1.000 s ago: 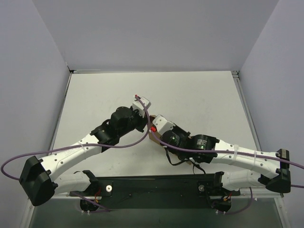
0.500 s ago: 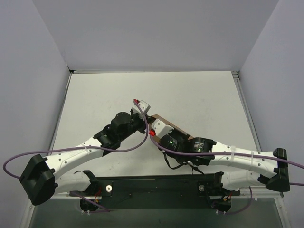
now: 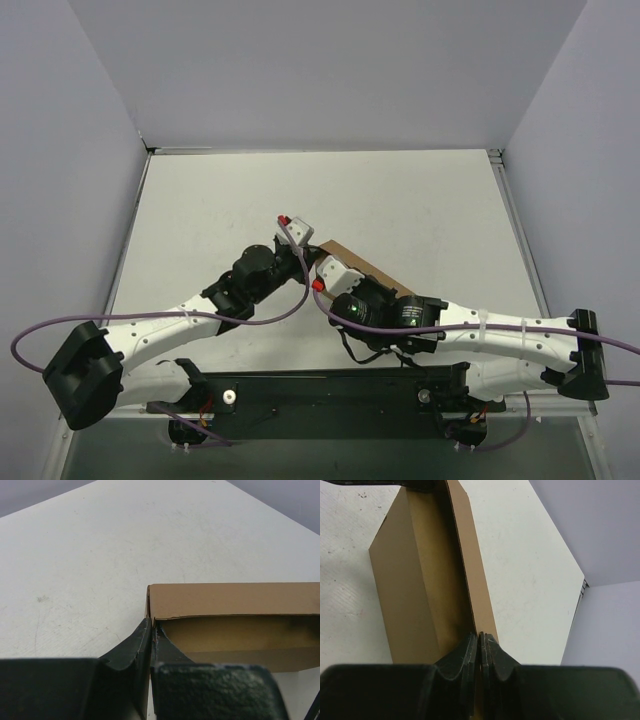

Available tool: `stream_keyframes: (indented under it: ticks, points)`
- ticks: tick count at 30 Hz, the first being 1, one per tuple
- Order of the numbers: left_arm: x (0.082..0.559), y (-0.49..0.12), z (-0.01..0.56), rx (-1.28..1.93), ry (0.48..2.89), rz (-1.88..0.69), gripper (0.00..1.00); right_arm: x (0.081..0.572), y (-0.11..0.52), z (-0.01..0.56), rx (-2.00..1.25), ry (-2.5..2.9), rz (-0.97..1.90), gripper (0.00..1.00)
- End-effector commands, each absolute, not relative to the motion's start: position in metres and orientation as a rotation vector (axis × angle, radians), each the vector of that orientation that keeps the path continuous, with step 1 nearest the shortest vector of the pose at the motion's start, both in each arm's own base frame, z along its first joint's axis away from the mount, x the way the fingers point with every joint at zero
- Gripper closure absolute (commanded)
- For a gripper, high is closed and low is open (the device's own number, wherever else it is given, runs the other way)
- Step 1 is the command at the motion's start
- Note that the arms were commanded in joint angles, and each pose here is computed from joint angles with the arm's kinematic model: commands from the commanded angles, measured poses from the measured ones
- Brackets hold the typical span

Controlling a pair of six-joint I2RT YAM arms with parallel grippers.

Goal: Fold the paper box

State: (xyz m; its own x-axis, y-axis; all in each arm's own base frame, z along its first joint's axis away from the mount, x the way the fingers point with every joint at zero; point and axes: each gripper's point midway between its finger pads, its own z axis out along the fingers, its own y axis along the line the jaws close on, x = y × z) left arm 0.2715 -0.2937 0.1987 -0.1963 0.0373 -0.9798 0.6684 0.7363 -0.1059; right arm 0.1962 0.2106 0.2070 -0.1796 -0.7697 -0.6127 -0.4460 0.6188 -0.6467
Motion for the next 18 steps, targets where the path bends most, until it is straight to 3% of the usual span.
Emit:
stream_keyframes:
  ticks: [1, 4, 13, 18]
  points:
    - [0.248, -0.271, 0.108, 0.705, 1.947, -0.505, 1.00, 0.186, 0.199, 0.176, -1.070, 1.885, -0.445, 1.00]
    - [0.247, -0.269, 0.103, 0.723, 1.935, -0.485, 1.00, 0.185, 0.199, 0.179, -1.036, 1.892, -0.426, 0.99]
    - [0.248, -0.265, 0.105, 0.750, 1.884, -0.427, 1.00, 0.190, 0.190, 0.211, -0.593, 2.021, -0.182, 0.45]
    - [0.251, -0.266, 0.106, 0.748, 1.888, -0.409, 1.00, 0.186, 0.168, 0.222, -0.320, 2.104, 0.056, 0.34]
